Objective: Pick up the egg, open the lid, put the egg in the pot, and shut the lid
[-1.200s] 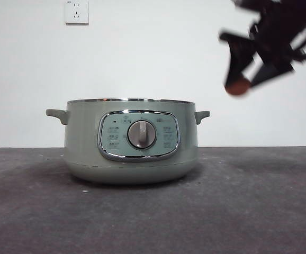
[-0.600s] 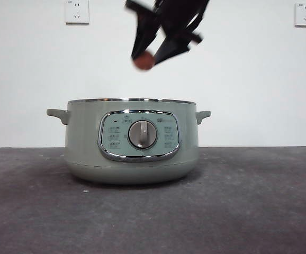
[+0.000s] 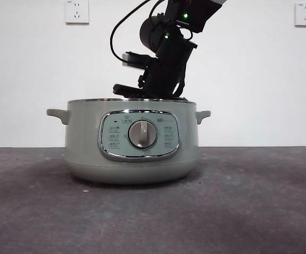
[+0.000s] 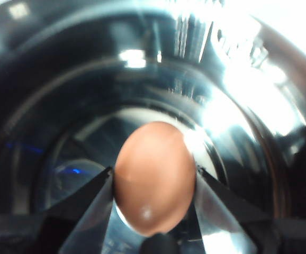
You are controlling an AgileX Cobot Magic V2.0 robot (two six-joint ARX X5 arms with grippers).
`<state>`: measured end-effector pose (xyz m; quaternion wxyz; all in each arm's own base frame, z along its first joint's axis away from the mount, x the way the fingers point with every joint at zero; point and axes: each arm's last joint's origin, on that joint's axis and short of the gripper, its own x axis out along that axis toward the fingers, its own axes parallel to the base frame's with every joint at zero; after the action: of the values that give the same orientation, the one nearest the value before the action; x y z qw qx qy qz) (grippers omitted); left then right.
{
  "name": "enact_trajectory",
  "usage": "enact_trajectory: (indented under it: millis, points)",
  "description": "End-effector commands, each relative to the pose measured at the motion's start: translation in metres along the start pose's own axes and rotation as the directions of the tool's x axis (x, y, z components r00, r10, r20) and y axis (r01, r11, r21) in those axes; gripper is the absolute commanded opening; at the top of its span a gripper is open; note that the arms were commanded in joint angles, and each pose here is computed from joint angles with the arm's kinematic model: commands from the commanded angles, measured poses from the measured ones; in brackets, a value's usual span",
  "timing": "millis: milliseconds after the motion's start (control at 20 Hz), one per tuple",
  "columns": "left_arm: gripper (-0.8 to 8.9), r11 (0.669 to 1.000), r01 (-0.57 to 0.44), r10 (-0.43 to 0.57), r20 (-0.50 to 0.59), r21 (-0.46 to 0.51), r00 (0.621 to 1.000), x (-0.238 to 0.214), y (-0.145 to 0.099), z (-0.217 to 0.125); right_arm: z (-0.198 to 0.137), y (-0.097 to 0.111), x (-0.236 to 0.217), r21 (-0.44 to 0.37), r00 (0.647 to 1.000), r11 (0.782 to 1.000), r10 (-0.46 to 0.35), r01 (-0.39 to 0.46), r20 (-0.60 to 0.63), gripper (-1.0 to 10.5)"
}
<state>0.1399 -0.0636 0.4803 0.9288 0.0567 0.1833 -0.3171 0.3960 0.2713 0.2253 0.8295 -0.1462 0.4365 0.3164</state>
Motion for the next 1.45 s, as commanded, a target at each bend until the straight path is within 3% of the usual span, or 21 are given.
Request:
enact_trajectory:
  millis: [50,550,600,700,750,850,1050,1250,1450]
  points:
    - [-0.08,1.000,0.000,-0.002,0.070,0.027,0.998,-0.009,-0.002,0.006,-0.004,0.001,0.008,-0.017,0.999,1.000,0.001,-0.002,-0.037,-0.2]
    - [-0.08,1.000,0.001,-0.002,0.067,0.026,0.998,-0.008,-0.002,0.006,-0.019,0.007,0.014,-0.060,0.984,0.998,0.016,-0.027,-0.177,0.1]
    - [-0.08,1.000,0.001,-0.003,0.066,0.026,0.998,-0.008,-0.002,0.006,-0.018,0.008,0.014,-0.061,0.984,0.998,0.017,-0.028,-0.177,0.9]
    - [-0.08,1.000,0.001,-0.002,0.064,0.026,0.998,-0.008,-0.002,0.005,-0.017,0.009,0.013,-0.056,0.985,0.998,0.019,-0.029,-0.172,4.7]
    - [-0.08,1.000,0.001,-0.003,0.064,0.025,0.998,-0.008,-0.002,0.005,-0.015,0.010,0.011,-0.054,0.986,0.998,0.027,-0.036,-0.163,5.6]
    - [-0.08,1.000,0.001,-0.002,0.064,0.026,0.998,-0.008,-0.002,0.005,-0.007,0.012,0.003,-0.036,0.990,0.997,0.067,-0.073,-0.127,5.7]
    - [-0.08,1.000,0.003,-0.004,0.041,0.020,0.999,-0.008,-0.002,0.003,0.022,0.013,-0.033,-0.013,0.996,0.998,0.058,-0.059,-0.066,5.7]
    - [-0.08,1.000,0.002,-0.003,0.046,0.025,0.999,-0.008,-0.002,0.004,0.051,0.005,-0.107,0.000,0.993,0.994,-0.112,0.112,-0.022,5.6]
    - [-0.08,0.999,0.004,-0.005,0.026,0.037,1.000,0.003,0.001,0.005,0.062,-0.016,-0.196,0.093,0.979,0.982,-0.173,0.163,0.105,5.0]
